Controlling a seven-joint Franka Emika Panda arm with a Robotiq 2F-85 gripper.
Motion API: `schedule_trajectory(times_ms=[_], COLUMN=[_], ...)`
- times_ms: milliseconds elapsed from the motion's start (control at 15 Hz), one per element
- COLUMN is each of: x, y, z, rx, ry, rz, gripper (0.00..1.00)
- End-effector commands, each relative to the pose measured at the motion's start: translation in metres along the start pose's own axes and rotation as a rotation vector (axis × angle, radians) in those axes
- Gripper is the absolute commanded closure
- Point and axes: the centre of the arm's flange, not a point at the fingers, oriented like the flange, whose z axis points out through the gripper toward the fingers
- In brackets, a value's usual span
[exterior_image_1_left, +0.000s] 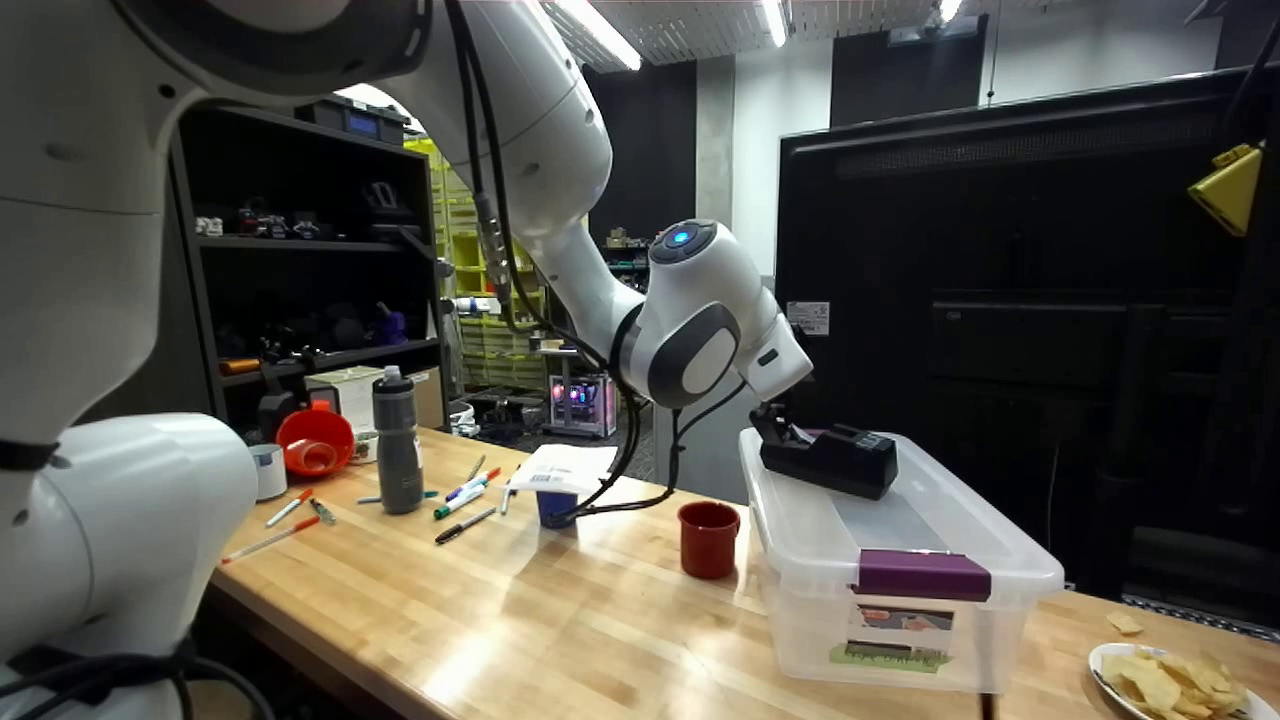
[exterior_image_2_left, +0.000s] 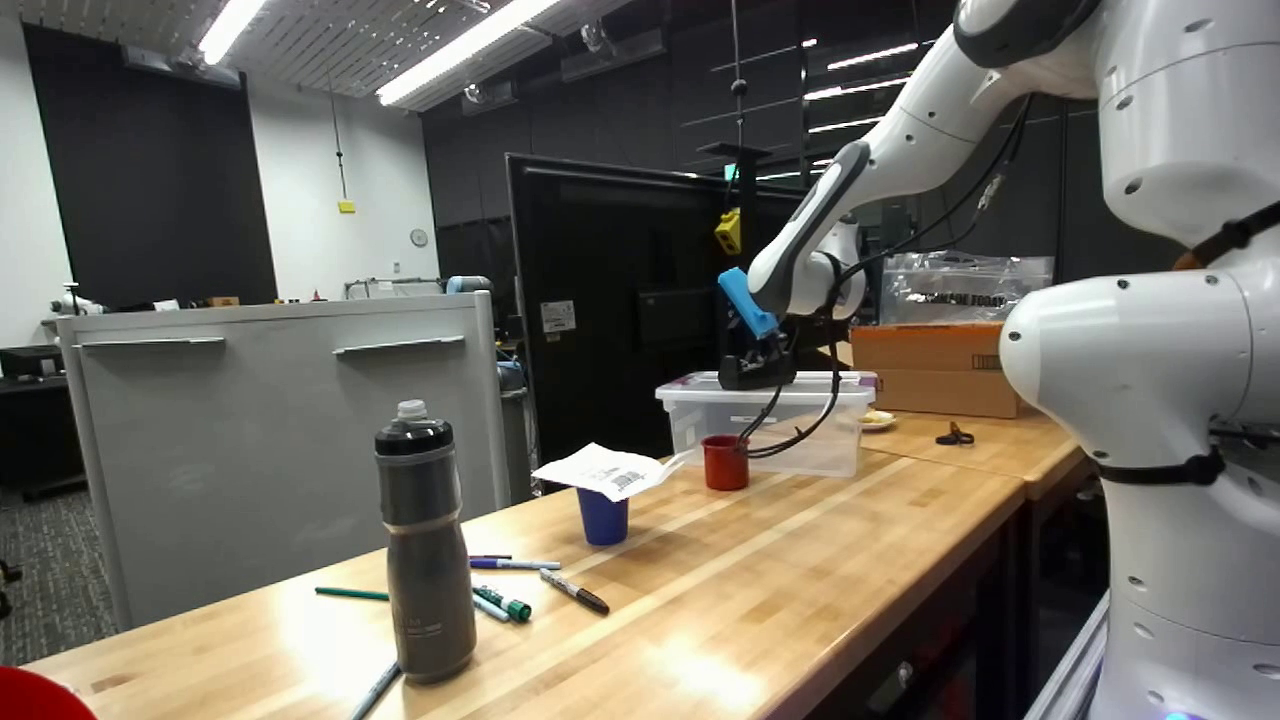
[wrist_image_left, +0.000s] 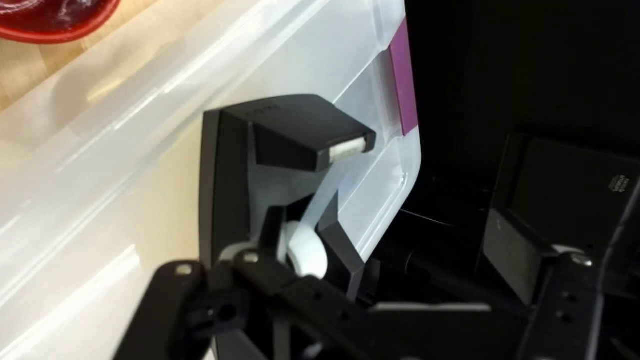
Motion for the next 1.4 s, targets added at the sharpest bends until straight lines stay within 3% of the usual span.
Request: schedule_trajectory(times_ms=[0, 1333], x=[0.003, 0.005], y=[-0.013, -0.023], z=[0.001, 0.018], rx=[0.010, -0.026], ry=[0.001, 0.009], rz=[0.020, 0.009], gripper=[0.00, 0.00])
